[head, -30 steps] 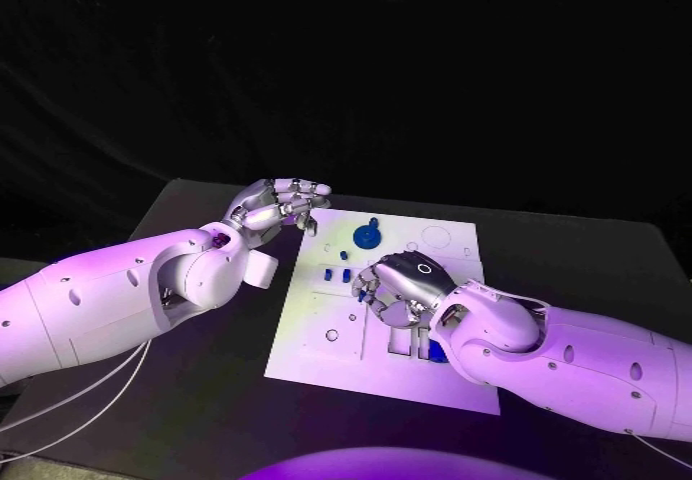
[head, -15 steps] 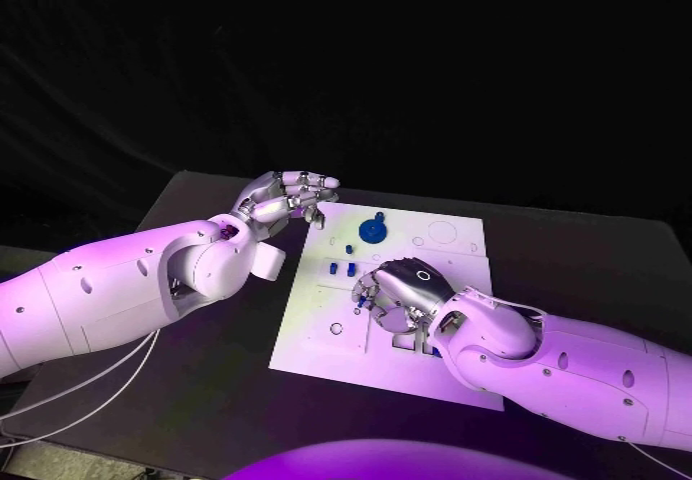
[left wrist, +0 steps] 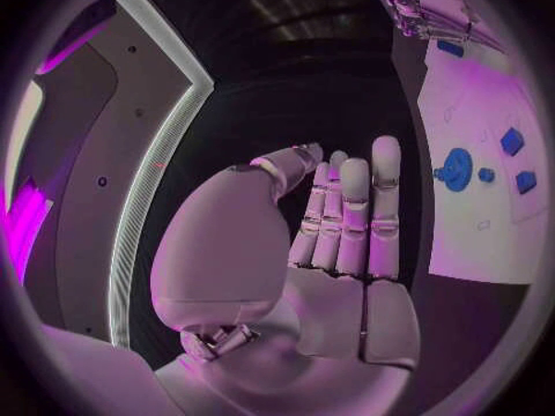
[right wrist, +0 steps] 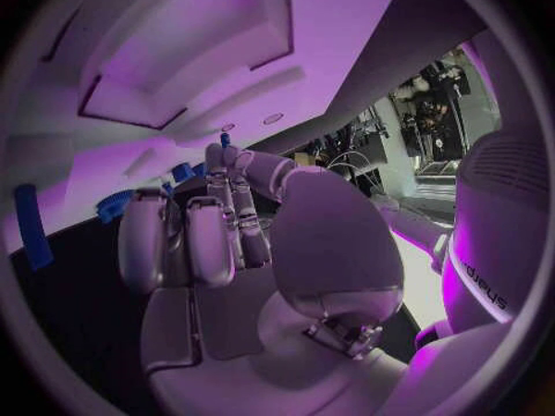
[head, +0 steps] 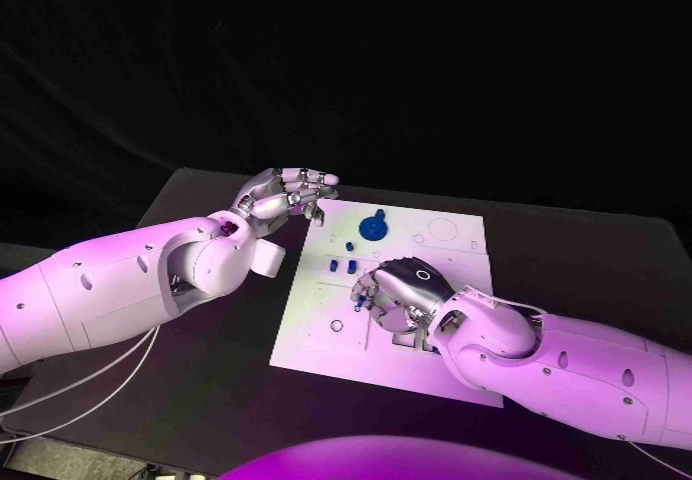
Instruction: Assemble the parts on the task board
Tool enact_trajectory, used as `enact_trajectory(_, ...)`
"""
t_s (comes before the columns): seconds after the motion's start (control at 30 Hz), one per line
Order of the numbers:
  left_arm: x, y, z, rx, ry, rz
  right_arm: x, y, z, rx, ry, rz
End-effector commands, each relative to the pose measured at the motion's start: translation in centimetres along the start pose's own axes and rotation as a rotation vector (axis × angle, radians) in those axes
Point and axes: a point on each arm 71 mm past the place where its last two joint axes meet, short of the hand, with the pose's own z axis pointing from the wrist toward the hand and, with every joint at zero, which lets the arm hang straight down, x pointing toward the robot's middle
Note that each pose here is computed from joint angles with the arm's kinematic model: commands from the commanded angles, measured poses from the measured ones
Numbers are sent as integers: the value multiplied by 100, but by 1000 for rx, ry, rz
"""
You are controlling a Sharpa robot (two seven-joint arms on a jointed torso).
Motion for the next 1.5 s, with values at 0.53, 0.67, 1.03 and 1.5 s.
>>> enact_trajectory(0.53, 0, -2, 0, 0, 8, 2, 47, 23, 13, -16, 18, -2)
enact_trajectory(0.67, -2, -1, 2, 0, 8, 2, 59, 24, 14, -16, 25, -2)
enact_trajectory(1.03, -7, -1, 0, -1, 7, 3, 106, 18, 25, -13, 45, -4)
enact_trajectory(1.5, -9, -1, -3, -3, 9, 5, 177, 34, 41, -9, 90, -30)
